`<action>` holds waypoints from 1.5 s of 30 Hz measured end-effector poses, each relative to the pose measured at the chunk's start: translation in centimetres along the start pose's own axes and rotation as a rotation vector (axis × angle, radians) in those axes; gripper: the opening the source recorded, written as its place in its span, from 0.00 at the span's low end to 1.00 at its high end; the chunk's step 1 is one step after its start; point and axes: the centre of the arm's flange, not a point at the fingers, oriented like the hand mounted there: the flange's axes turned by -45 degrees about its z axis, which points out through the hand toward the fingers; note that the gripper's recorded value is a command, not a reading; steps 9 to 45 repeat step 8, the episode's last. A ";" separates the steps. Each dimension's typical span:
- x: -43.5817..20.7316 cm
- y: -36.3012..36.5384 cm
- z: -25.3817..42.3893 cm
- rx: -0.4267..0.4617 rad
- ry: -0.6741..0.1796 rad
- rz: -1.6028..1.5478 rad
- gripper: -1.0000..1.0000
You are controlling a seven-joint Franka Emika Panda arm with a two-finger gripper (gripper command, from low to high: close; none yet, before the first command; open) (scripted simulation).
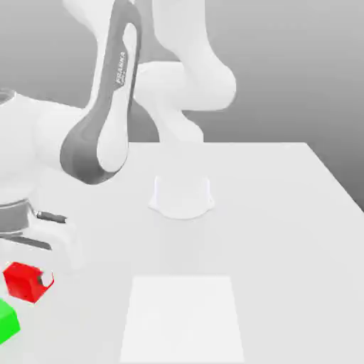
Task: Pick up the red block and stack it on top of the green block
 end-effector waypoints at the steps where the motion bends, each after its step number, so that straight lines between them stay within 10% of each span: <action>1: 0.4 0.9 0.6 0.001 0.001 0.015 0.00; 4: 0.8 1.8 4.4 0.001 0.002 0.029 0.00; 5: 0.7 1.8 5.5 0.001 0.002 0.030 1.00; 45: 0.7 1.8 5.5 0.001 0.002 0.030 1.00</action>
